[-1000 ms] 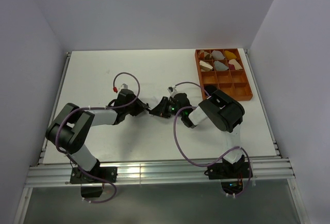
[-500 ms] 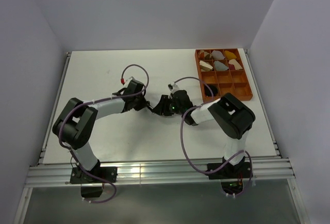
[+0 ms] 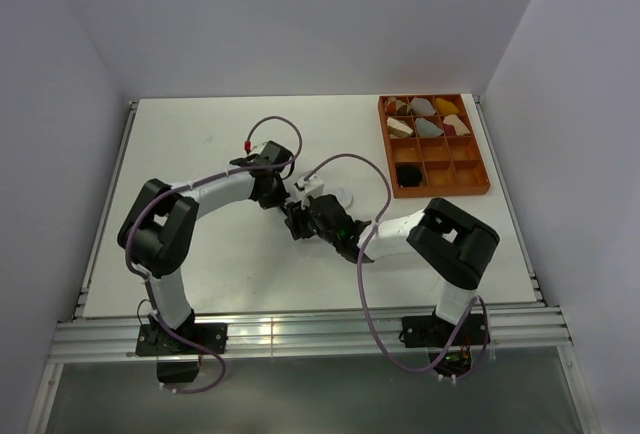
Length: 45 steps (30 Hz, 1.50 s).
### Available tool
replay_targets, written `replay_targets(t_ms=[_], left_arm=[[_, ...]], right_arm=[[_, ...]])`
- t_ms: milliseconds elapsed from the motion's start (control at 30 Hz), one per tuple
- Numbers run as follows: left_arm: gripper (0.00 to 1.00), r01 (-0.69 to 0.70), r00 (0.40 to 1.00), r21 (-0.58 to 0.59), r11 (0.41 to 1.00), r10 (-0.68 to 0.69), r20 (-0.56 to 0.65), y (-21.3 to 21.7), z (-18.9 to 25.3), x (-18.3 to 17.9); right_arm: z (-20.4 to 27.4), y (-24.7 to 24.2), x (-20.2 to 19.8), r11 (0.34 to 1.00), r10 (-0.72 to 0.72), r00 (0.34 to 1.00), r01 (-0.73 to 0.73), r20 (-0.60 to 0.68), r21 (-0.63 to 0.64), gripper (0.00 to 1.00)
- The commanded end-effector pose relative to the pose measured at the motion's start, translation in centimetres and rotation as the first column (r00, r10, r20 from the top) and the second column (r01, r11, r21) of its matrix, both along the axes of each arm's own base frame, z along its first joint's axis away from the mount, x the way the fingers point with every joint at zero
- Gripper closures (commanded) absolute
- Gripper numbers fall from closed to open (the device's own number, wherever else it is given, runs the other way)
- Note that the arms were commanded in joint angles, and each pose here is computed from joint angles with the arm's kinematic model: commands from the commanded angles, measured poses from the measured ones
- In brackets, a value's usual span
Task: Roll the socks
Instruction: Roll the sock at the center of the board.
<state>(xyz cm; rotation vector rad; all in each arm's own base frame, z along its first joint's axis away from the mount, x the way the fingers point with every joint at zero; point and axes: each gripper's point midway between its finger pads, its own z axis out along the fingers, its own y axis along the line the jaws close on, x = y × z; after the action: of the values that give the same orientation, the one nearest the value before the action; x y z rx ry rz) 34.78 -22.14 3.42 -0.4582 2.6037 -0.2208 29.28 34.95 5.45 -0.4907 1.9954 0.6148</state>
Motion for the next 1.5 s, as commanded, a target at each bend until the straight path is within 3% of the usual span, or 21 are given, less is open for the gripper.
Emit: replay_targets(t_ms=[0, 433, 767, 967, 1100, 1200, 1267, 1467], left_arm=[[1.00, 0.063, 0.993, 0.081, 0.995, -0.054, -0.106, 0.9, -1.5, -2.1], [1.00, 0.108, 0.984, 0.059, 0.992, -0.098, -0.151, 0.1, -2.0, -2.5], [1.00, 0.117, 0.982, 0.033, 0.993, -0.111, -0.156, -0.4, -1.9, -2.4], [1.00, 0.121, 0.982, 0.022, 0.992, -0.116, -0.148, -0.7, -1.6, -2.3], [1.00, 0.114, 0.983, -0.006, 0.994, -0.113, -0.147, -1.0, -1.7, -2.5], [1.00, 0.103, 0.986, -0.029, 0.994, -0.105, -0.132, -1.2, -1.6, -2.5], [0.96, 0.084, 0.990, -0.037, 0.996, -0.087, -0.107, -1.1, -0.9, -2.4], [0.68, 0.011, 1.000, -0.089, 0.996, -0.013, -0.020, -0.4, 1.6, -1.1]], right_arm=[[1.1, 0.2, 1.7, 0.997, -0.041, 0.990, 0.050, 0.138, -0.063, 0.41], [1.2, 2.6, 1.9, 0.982, 0.003, 0.964, 0.048, 0.267, -0.183, 0.38], [-0.6, 3.9, 1.7, 0.967, 0.025, 0.968, 0.040, 0.249, -0.252, 0.41], [-3.2, 3.5, 1.9, 0.945, 0.003, 0.978, 0.065, 0.209, -0.319, 0.55], [-3.9, 3.2, 1.7, 0.942, -0.014, 0.984, 0.073, 0.179, -0.329, 0.86], [-4.1, 3.0, 1.3, 0.951, -0.020, 0.990, 0.062, 0.138, -0.302, 0.99], [-4.1, 2.9, 1.1, 0.960, -0.028, 0.994, 0.055, 0.101, -0.275, 1.00], [-4.1, 2.4, 0.4, 0.987, 0.009, 0.999, -0.014, -0.031, -0.160, 1.00]])
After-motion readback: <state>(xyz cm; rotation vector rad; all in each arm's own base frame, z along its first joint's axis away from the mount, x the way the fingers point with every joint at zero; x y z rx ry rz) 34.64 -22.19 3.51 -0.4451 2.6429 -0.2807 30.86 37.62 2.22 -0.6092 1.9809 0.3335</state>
